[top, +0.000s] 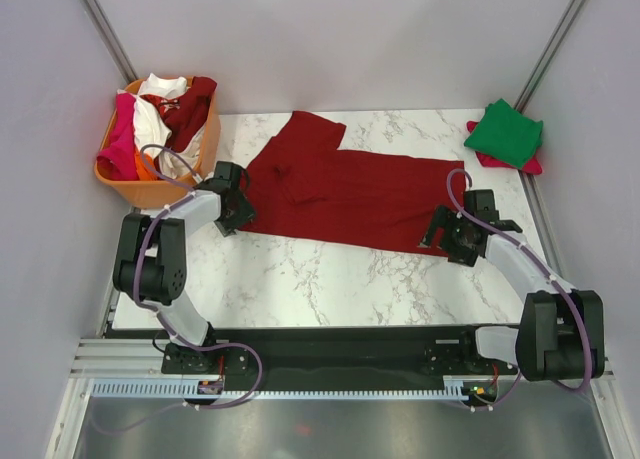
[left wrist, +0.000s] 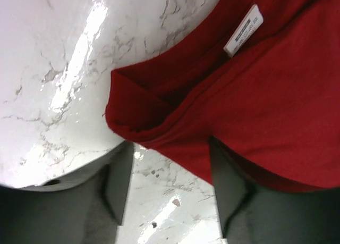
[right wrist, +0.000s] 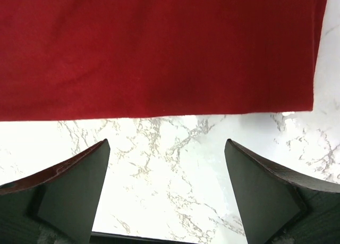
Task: Fold and stack the t-shirts
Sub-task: Fold the tshirt
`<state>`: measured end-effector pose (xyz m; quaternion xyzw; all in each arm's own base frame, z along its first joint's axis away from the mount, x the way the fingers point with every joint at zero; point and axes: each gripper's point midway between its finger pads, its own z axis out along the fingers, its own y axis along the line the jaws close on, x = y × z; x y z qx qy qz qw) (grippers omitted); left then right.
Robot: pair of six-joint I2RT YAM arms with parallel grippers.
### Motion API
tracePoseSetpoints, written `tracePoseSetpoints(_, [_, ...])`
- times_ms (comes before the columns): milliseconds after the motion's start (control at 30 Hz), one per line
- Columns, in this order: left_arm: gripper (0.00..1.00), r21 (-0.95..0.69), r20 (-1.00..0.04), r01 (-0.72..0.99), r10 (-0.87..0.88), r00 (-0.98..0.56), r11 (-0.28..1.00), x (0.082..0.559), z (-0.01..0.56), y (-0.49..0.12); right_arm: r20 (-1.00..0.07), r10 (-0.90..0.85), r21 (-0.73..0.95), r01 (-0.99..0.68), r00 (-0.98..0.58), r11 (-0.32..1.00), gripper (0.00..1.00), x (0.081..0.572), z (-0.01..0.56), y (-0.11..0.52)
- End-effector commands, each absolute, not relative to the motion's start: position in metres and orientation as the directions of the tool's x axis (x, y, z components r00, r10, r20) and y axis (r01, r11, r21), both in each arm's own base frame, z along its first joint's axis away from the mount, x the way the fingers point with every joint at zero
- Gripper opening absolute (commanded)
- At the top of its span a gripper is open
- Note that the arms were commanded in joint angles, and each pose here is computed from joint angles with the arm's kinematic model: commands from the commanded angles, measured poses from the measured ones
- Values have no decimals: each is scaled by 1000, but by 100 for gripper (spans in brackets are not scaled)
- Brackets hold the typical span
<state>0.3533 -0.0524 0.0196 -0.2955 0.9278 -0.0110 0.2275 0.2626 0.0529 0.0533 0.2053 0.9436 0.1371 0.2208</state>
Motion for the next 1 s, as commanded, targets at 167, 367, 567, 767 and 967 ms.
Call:
tracePoseSetpoints(167, [12, -242, -428, -529, -579, -694, 813, 386, 4, -66, -348, 469, 402, 322, -812, 857, 98, 259, 51, 61])
tracePoseSetpoints(367, [2, -286, -448, -492, -569, -690, 822, 394, 23, -73, -357, 531, 324, 431, -769, 842, 98, 255, 38, 41])
tracePoseSetpoints(567, [2, -327, -459, -468, -571, -681, 821, 379, 43, -75, -370, 621, 267, 561, -691, 784, 96, 255, 30, 7])
tracePoseSetpoints(767, [2, -330, -449, -461, -566, -691, 824, 365, 43, -75, -408, 650, 250, 606, -641, 755, 89, 263, 25, -6])
tracePoseSetpoints(967, [2, -329, -436, -458, -563, -703, 826, 360, 42, -76, -394, 653, 236, 615, -647, 752, 72, 268, 6, -9])
